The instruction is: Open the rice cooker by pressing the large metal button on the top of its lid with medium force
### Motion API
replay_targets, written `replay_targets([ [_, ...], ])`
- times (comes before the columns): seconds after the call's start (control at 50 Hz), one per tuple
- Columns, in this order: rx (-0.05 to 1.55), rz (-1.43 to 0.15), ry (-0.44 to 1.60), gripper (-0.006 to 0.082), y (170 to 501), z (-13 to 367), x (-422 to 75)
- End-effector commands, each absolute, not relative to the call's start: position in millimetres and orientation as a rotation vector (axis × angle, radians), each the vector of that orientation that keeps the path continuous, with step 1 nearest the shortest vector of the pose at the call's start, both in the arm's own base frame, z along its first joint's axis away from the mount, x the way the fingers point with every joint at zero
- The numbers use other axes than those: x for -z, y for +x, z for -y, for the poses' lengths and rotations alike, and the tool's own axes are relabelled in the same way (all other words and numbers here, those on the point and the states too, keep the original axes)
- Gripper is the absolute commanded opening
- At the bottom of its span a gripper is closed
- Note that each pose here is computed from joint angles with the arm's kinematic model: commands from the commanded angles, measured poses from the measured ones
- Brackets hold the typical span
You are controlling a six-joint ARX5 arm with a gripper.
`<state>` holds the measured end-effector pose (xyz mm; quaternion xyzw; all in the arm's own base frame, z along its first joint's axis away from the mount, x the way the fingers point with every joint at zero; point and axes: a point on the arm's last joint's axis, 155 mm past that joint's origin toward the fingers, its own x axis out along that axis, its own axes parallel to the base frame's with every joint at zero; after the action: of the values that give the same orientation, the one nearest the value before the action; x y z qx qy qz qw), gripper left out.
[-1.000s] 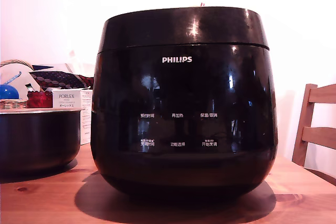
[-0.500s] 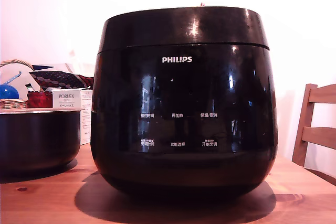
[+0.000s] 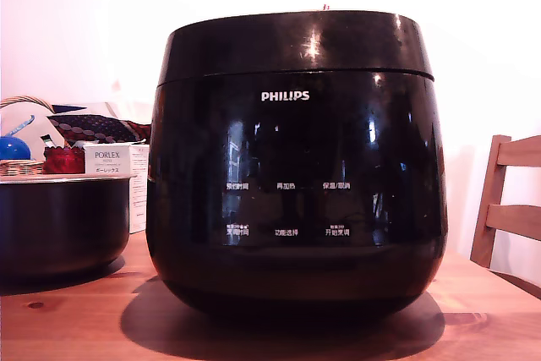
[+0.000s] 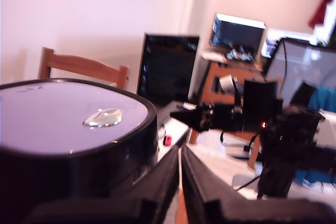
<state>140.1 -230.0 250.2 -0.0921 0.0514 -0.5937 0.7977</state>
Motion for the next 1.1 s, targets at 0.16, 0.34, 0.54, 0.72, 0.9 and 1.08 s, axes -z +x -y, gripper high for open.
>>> replay_targets([
  [0.16, 1.259, -0.072, -0.062, -0.0021, 162, 255, -261],
  [0.34, 1.241, -0.01, 0.02, -0.0021, 177, 279, -265],
  [0.54, 1.191, 0.025, 0.078, -0.0021, 192, 300, -254],
  [0.72, 1.159, 0.037, 0.08, -0.0021, 205, 313, -246],
  [0.9, 1.114, 0.02, 0.083, -0.0021, 219, 317, -235],
  [1.08, 1.064, -0.012, 0.081, -0.0021, 233, 319, -229],
])
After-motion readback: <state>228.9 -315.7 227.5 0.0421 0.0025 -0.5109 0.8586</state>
